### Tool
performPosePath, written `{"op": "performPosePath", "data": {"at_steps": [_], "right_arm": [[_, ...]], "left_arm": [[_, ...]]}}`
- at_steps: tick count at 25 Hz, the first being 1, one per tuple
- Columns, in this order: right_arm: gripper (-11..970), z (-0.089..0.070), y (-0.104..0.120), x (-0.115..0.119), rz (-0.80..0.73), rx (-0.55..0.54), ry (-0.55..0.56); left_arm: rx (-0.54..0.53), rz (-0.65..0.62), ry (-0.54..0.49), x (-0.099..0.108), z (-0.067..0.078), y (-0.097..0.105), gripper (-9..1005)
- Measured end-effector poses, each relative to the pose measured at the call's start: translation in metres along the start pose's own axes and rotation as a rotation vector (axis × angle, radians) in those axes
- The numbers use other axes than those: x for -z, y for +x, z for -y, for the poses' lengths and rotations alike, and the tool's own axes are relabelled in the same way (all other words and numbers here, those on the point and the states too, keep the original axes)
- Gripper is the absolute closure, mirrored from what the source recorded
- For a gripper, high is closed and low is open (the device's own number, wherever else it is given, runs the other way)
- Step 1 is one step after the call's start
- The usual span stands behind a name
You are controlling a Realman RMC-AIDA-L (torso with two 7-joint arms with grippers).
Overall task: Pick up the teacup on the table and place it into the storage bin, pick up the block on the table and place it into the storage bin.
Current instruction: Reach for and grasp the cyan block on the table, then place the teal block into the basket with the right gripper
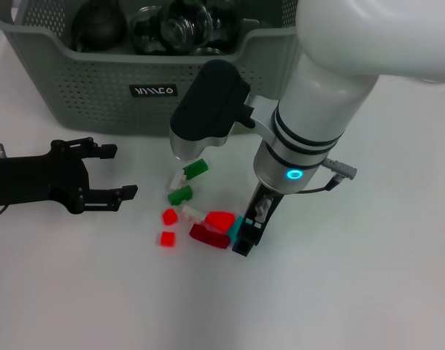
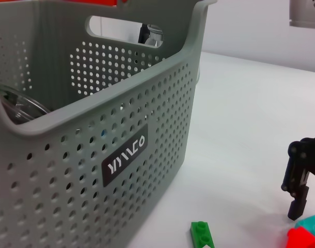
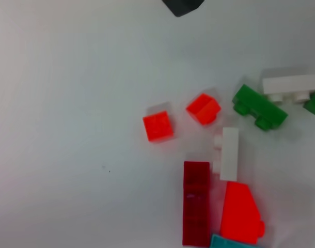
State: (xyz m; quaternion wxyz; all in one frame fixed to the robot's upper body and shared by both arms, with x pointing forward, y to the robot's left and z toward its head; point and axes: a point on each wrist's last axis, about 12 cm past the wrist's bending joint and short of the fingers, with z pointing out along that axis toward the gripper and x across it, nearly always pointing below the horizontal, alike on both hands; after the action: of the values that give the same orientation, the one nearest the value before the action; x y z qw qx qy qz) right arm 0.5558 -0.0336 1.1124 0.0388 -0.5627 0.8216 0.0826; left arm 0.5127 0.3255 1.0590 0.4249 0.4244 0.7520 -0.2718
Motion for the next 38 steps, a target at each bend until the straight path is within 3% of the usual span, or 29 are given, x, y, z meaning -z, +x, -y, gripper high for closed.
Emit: {"op": "performPosePath", "data": {"at_steps": [6, 22, 25, 38], "right_arm": [[306, 0.0002, -0.0006, -0.0001, 0.005, -0.005, 0.002], [318, -0.0002, -0.0013, -0.0018, 0.007, -0.002, 0.014], [521, -0.0004, -0.0014, -0.0018, 0.005, -0.001, 0.016], [534, 0.0031, 0.0070, 0.0067, 0.011, -0.089, 0.028]], "left_arm": [[-0.001, 0.001, 0.001, -0.0003, 0.0009, 0.0007, 149], [-0.004, 0.001, 0.002, -0.0008, 0.0022, 0.0019, 149], [-0.005, 0.001, 0.001, -0.0010, 0.0021, 0.0017, 150], [0.000, -0.001, -0.001, 0.0000, 0.0030, 0.0037, 149]]}}
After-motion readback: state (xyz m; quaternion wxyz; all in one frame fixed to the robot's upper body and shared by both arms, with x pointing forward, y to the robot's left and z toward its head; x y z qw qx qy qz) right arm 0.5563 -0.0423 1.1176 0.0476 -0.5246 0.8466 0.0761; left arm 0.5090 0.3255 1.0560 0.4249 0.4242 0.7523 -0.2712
